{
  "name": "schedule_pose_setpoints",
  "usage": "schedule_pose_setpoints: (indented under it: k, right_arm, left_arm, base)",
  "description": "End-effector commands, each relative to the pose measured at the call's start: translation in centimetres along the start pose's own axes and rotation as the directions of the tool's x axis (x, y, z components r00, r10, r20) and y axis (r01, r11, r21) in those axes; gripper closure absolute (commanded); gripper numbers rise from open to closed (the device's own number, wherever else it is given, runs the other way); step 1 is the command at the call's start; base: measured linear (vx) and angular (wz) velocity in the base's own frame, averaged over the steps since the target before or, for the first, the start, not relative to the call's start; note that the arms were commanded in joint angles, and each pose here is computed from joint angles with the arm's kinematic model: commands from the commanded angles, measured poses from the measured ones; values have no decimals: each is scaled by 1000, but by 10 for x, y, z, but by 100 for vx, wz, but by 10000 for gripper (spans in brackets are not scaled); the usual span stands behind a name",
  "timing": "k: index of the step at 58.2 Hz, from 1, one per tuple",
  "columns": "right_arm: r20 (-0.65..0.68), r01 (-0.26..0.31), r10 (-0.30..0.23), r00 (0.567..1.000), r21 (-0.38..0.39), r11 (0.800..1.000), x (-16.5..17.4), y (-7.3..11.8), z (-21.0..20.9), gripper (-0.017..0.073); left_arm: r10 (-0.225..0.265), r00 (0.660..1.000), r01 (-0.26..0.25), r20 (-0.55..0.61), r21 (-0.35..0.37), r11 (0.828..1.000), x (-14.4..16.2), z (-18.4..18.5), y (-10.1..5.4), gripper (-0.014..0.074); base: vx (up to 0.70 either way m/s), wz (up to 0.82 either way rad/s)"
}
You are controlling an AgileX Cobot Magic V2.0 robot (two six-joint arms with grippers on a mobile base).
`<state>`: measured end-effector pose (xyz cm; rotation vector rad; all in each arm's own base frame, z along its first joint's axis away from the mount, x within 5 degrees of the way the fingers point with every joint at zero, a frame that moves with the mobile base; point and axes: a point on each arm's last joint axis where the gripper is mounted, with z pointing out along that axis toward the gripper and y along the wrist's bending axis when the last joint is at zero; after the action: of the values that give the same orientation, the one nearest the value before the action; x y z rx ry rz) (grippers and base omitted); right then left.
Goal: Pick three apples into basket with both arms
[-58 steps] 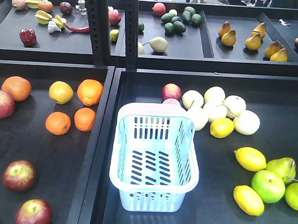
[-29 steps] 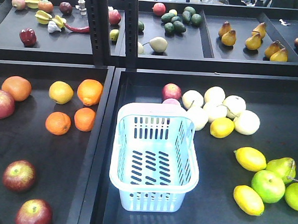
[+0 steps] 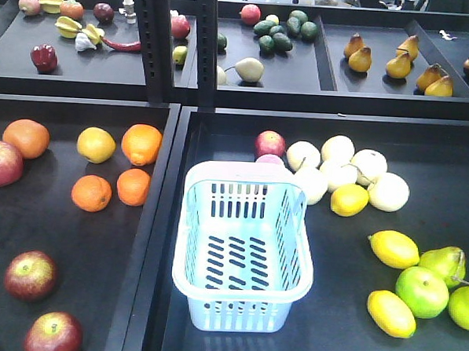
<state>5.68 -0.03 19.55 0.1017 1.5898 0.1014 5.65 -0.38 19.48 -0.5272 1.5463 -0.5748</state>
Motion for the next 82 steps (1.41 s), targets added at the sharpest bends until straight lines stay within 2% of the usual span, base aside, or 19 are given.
schedule_pose_setpoints:
  k: [1, 5, 14, 19, 23, 24, 25, 28, 30, 32, 36, 39, 44, 52, 57, 61, 69, 76, 82]
  right_arm:
    - [73, 19, -18, 997, -13, 1000, -3, 1, -1, 564]
    - [73, 19, -18, 997, -13, 1000, -3, 1, -1, 564]
    - [73, 19, -18, 997, -13, 1000, -3, 1, -1, 564]
    - [73, 19, -18, 997, -13, 1000, -3, 1, -1, 564]
    - [73, 19, -18, 997, -13, 1000, -3, 1, -1, 564]
    - [73, 19, -18, 997, -13, 1000, -3, 1, -1, 564]
    - [72, 19, -18, 997, -13, 1000, -3, 1, -1, 564]
    - [72, 19, -18, 997, -13, 1000, -3, 1, -1, 564]
    - [73, 19, -18, 997, -13, 1000, -3, 1, -1, 564]
    - [73, 19, -18, 997, -13, 1000, -3, 1, -1, 564]
    - [73, 19, -18, 997, -13, 1000, -3, 1, -1, 564]
    - [73, 19, -18, 997, -13, 1000, -3, 1, -1, 564]
    - [73, 19, -18, 997, -13, 1000, -3, 1, -1, 564]
    - [73, 19, -18, 997, -13, 1000, -3, 1, -1, 564]
    - [73, 19, -18, 997, -13, 1000, -3, 1, -1, 564]
    - [73, 19, -18, 997, -13, 1000, -3, 1, -1, 564]
    - [73, 19, -18, 997, -13, 1000, -3, 1, -1, 564]
    - [73, 19, -18, 997, -13, 1000, -3, 1, -1, 564]
    - [73, 19, -18, 997, -13, 1000, -3, 1, -1, 564]
  left_arm:
    - [-121, 987, 113, 109, 79, 990, -16, -4, -11, 600]
    - [-185, 977, 176, 108, 89, 980, -17, -4, -11, 600]
    - [-275, 956, 265, 100, 100, 959, -17, -4, -11, 600]
    - [-361, 928, 351, 90, 110, 930, -17, -4, -11, 600]
    - [-492, 868, 481, 74, 127, 867, -18, -4, -12, 600]
    - [-534, 843, 523, 69, 134, 842, -19, -4, -13, 600]
    - [-559, 827, 548, 64, 139, 825, -20, -4, -14, 600]
    - [-644, 763, 631, 48, 160, 759, -24, -6, -18, 600]
    - [-676, 736, 660, 43, 178, 730, -27, -7, -21, 600]
    - [-684, 728, 665, 43, 197, 721, -32, -9, -25, 600]
    - [-676, 735, 648, 51, 241, 722, -43, -13, -35, 600]
    - [-652, 755, 615, 65, 274, 739, -52, -17, -43, 600]
    - [-619, 780, 562, 90, 336, 756, -69, -26, -57, 600]
    - [-516, 846, 432, 135, 394, 811, -88, -40, -76, 600]
    - [-451, 882, 364, 139, 410, 837, -94, -45, -86, 600]
    - [-417, 901, 337, 118, 414, 846, -98, -46, -94, 600]
    - [-367, 930, 321, 39, 402, 857, -105, -42, -109, 600]
    - [-258, 966, 237, 1, 395, 888, -113, -35, -124, 600]
    - [-183, 983, 171, -9, 410, 896, -123, -31, -136, 600]
  base:
    - [0, 0]
    - [0, 0]
    - [0, 0]
    - [0, 0]
    - [0, 0]
    - [0, 0]
    - [0, 0]
    - [0, 0]
    - [0, 0]
    - [0, 0]
    - [0, 0]
    - [0, 0]
    - [0, 0]
    - [0, 0]
    - [0, 0]
    - [0, 0]
    - [0, 0]
    - [0, 0]
    - [0, 0]
